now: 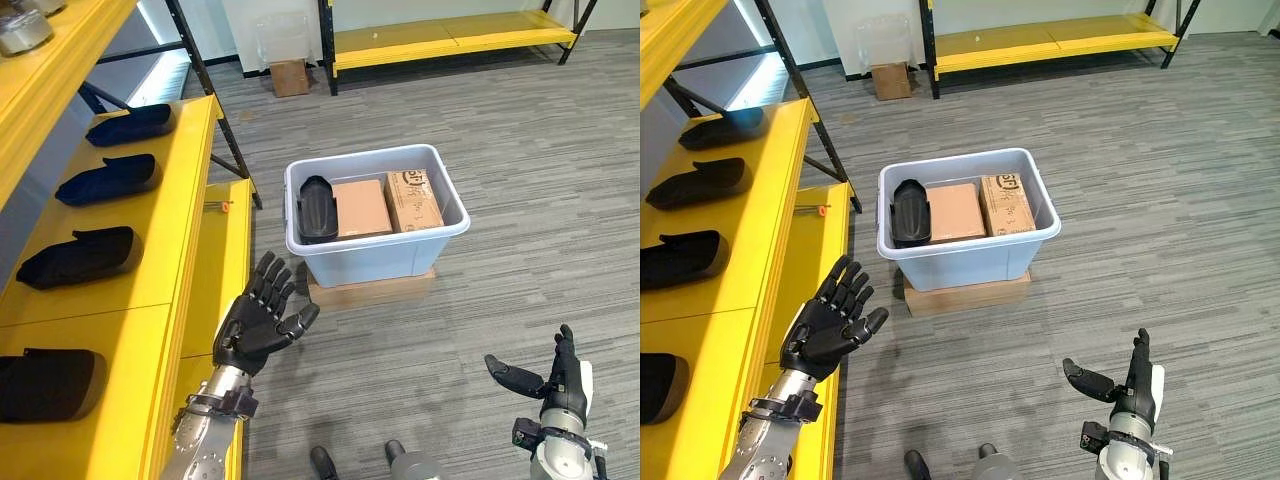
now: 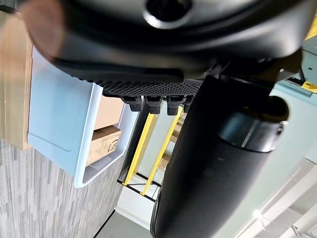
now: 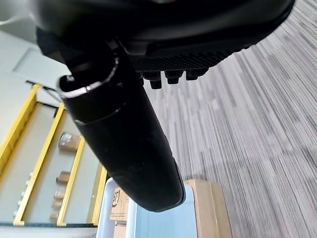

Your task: Move parts from the plastic box to the shelf.

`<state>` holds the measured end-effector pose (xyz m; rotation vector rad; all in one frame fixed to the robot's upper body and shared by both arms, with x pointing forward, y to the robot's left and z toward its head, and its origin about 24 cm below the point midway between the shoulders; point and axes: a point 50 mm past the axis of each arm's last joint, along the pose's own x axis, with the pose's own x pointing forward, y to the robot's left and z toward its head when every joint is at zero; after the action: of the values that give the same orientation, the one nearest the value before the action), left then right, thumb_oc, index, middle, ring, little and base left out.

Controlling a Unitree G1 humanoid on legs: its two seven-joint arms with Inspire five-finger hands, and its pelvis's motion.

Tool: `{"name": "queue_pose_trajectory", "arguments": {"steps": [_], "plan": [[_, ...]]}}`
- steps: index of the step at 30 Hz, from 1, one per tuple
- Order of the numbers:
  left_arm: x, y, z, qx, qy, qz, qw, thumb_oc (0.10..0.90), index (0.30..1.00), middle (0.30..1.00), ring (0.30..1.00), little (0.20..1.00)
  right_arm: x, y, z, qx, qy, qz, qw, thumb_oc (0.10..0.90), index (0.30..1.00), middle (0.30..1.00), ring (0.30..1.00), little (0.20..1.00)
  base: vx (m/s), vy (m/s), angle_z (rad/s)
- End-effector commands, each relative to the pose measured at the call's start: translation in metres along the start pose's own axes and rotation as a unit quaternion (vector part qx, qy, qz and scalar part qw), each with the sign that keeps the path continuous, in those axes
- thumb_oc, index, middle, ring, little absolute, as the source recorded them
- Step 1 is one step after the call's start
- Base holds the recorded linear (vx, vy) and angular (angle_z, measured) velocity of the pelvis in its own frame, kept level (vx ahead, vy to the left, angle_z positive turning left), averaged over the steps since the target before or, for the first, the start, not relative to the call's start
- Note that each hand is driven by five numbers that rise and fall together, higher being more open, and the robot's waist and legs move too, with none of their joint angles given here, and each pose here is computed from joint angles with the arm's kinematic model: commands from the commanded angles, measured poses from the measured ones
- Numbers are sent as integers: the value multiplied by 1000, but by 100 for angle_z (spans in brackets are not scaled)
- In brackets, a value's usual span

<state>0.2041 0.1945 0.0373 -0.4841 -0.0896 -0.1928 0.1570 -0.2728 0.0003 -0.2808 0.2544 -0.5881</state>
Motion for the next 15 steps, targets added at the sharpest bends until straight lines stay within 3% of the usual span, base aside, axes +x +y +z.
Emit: {"name": "queue_pose_trajectory", "arguments": {"steps": [1, 10, 15], "plan": [[12, -10, 51, 48, -121, -76, 989, 900, 1000, 1000, 1000, 1000, 15, -15, 51, -25, -131, -36, 990, 900, 1000, 1000, 1000, 1000, 112, 151, -14], [17, -12, 52, 33, -109, -101, 988, 900, 1000, 1000, 1000, 1000, 23, -27, 55, -13, -135, -88, 987, 900, 1000, 1000, 1000, 1000, 37, 125, -22], [20, -15, 54, 36, -112, -99, 988, 900, 1000, 1000, 1000, 1000, 31, -25, 57, 0, -122, -75, 990, 900, 1000, 1000, 1000, 1000, 31, 77, -52]]}}
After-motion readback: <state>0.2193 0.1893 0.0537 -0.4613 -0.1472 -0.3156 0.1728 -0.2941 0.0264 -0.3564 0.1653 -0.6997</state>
